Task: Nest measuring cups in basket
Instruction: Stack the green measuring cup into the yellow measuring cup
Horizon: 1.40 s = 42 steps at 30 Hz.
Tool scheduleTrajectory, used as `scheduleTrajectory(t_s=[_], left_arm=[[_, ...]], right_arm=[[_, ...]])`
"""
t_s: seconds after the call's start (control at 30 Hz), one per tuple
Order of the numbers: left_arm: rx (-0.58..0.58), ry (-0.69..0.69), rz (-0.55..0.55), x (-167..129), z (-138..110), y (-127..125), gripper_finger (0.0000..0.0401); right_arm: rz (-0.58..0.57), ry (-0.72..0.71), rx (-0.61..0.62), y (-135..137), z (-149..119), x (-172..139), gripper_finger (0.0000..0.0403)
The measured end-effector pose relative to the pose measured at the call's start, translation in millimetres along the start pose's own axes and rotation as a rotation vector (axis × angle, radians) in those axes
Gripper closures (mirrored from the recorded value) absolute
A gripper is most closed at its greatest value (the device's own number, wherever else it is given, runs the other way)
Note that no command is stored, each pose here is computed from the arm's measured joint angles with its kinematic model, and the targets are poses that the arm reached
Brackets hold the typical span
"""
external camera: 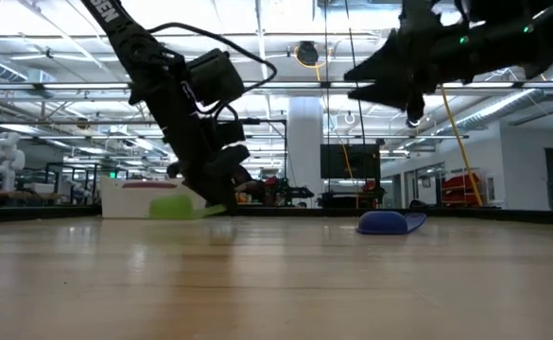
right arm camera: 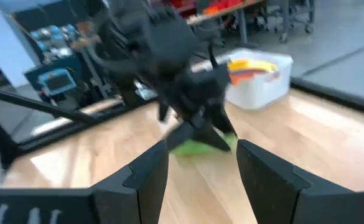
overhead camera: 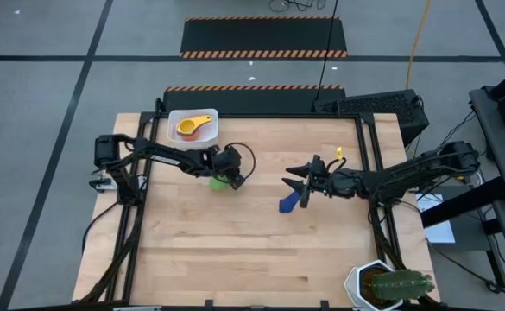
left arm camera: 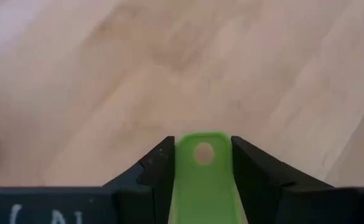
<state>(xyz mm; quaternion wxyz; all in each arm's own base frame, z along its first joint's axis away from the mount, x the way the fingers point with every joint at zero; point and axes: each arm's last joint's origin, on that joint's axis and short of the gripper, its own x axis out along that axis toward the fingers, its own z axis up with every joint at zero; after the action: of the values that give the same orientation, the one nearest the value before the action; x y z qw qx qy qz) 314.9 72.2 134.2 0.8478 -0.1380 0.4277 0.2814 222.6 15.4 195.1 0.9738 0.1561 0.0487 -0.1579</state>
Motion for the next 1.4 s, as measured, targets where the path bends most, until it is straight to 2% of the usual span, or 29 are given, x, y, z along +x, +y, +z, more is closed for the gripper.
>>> scheduleTrajectory(t_s=[0.1, 0.23, 0.5, 0.8, 0.97, 1.13, 1.27, 1.4], left_arm=[[0.024, -0.024, -0.007, -5, 3, -1, 0.0268], [0.06, -0.074, -0.041, -11, 8, -6, 0.0269], [0.15, -0.193, -0.1, -17, 14, -23, 0.026], [0.147, -0.361, -0.154, -26, 28, -33, 0.0263], [0.134, -0.455, -0.188, -48, 38, -36, 0.0261], [0.112, -0.599, -0.258, -65, 47, -48, 0.0269], [0.134, -0.641, -0.286, -70, 46, -57, 0.0259], [0.153, -0.659, -0.269, -73, 44, -61, 0.0263]], right_arm=[[-0.027, 0.013, 0.031, -4, -9, 10, 0.0218], [-0.088, 0.035, 0.131, -16, -23, 26, 0.0218], [-0.042, 0.176, 0.111, -20, -42, 68, 0.0218], [-0.02, 0.13, 0.082, -15, -57, 101, 0.0218], [-0.014, 0.096, 0.064, -16, -56, 103, 0.0218], [0.017, -0.019, 0.004, -9, -46, 102, 0.0218], [0.058, -0.104, -0.029, -2, -39, 100, 0.0218], [0.072, -0.121, -0.026, 1, -38, 99, 0.0218]])
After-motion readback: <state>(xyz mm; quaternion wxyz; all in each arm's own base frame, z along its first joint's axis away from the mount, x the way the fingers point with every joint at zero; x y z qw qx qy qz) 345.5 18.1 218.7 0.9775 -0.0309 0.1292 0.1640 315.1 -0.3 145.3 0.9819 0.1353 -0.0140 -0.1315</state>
